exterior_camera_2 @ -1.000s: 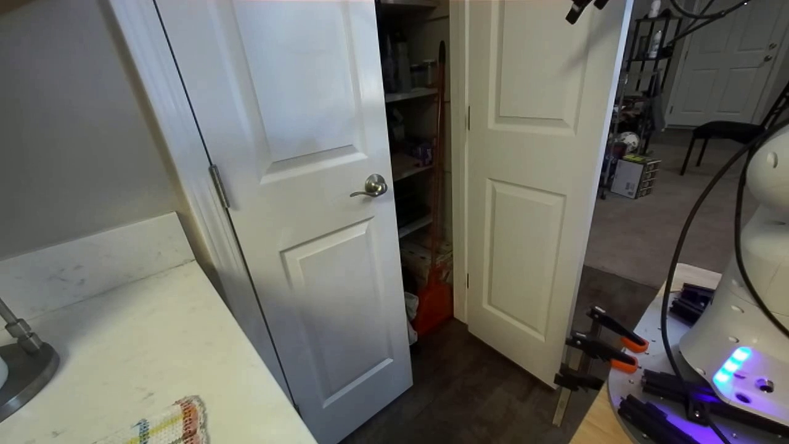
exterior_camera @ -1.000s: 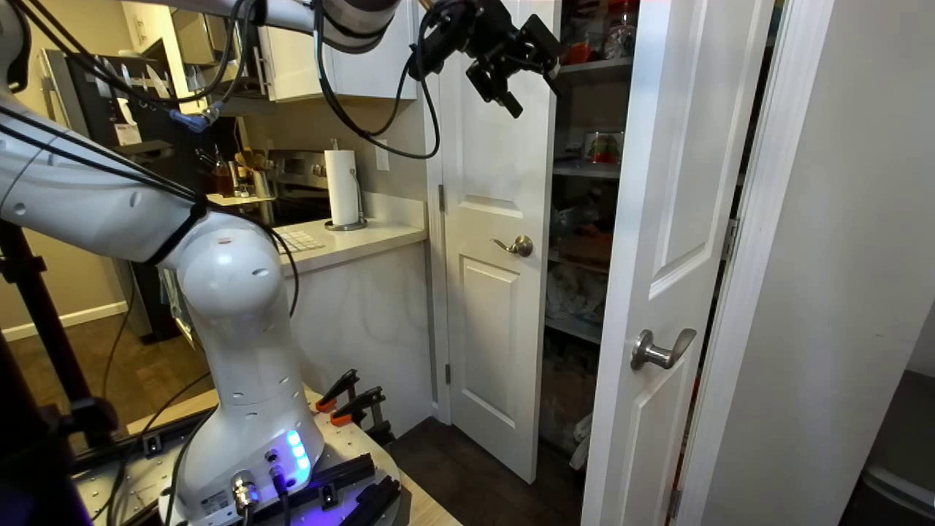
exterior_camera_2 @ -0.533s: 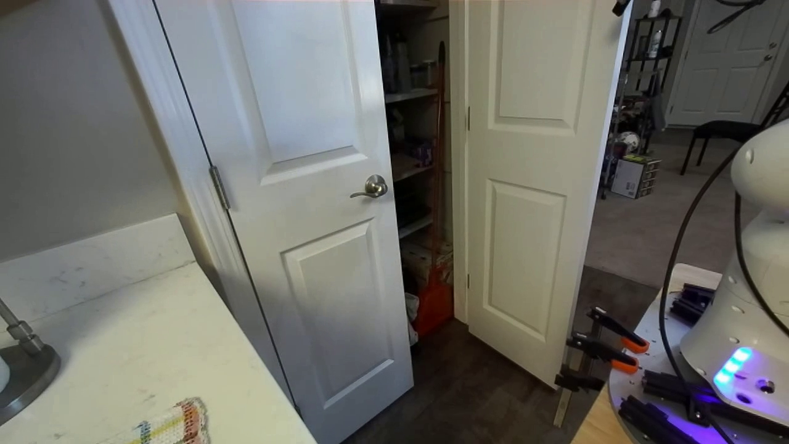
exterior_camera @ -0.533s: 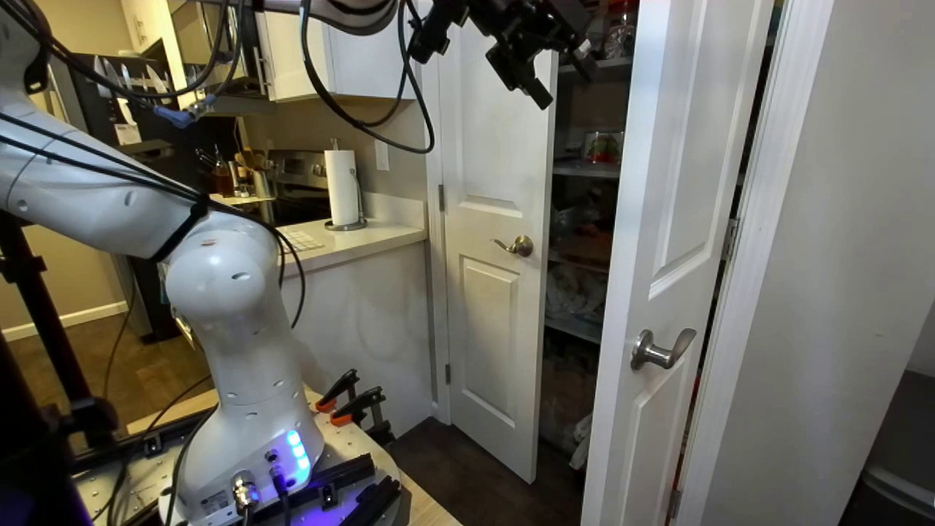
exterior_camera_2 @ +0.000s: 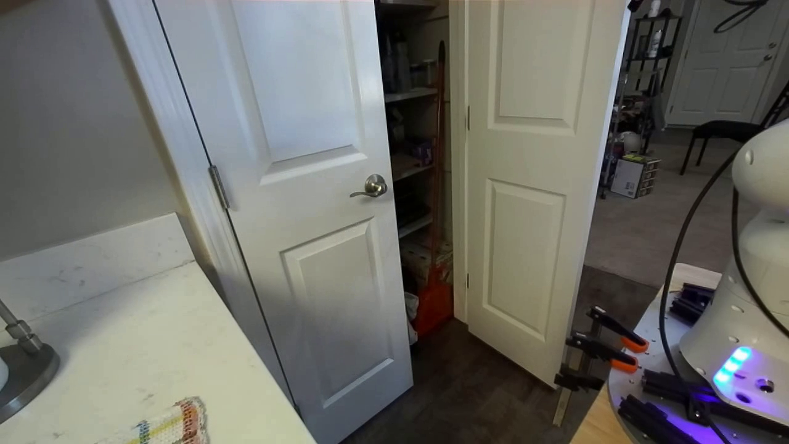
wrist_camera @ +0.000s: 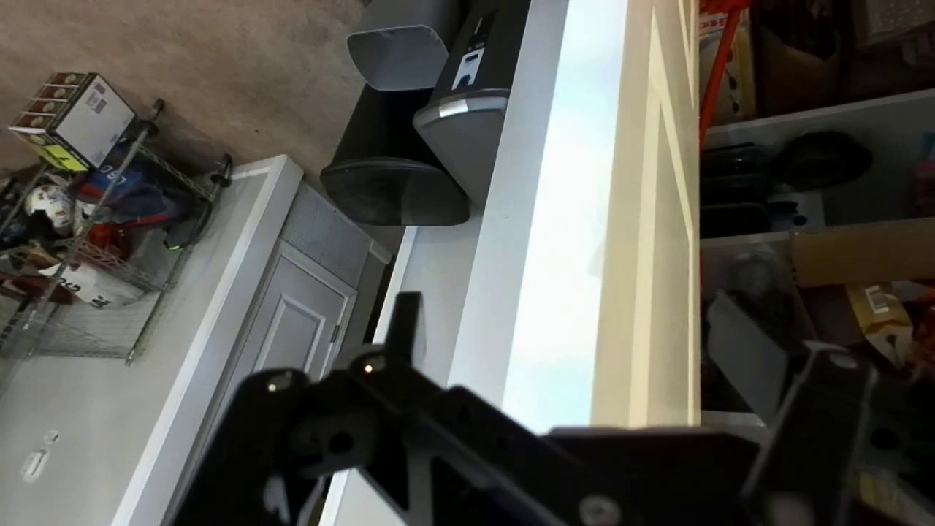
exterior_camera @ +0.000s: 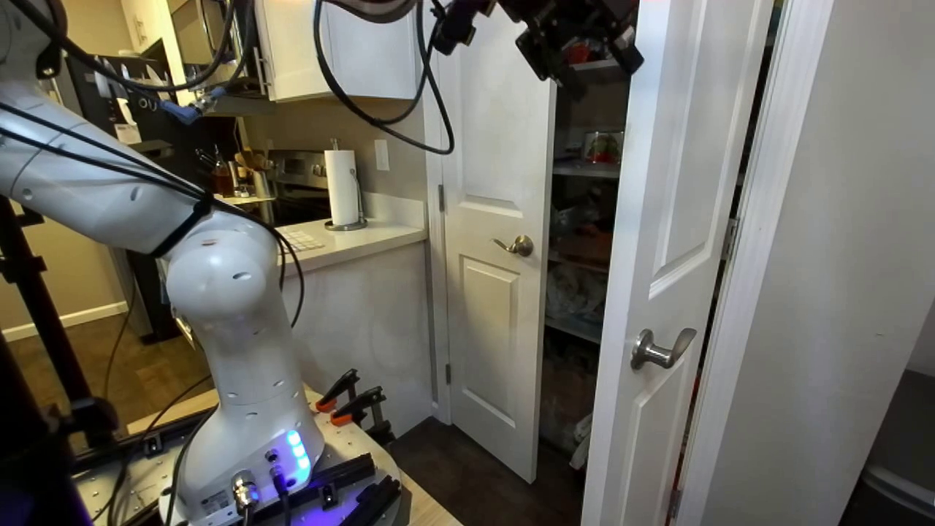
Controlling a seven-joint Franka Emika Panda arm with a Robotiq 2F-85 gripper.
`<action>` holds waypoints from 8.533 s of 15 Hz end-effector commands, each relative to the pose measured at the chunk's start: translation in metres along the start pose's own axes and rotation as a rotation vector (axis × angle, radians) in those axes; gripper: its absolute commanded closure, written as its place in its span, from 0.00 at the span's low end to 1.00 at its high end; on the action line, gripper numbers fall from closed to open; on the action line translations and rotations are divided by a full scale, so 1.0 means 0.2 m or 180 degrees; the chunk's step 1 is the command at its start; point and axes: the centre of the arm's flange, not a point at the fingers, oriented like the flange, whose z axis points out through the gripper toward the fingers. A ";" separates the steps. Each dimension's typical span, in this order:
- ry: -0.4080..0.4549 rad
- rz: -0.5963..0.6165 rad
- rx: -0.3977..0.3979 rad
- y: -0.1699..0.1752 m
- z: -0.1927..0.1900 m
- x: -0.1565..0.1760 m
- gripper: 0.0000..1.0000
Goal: Close the door on the right
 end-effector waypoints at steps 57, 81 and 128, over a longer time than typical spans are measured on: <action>0.0146 -0.0387 0.1916 -0.99 0.39 -0.19 0.00; 0.0721 -0.1401 0.0838 -1.46 0.30 -0.20 0.00; 0.1584 -0.1926 0.1513 -2.20 0.38 0.25 0.00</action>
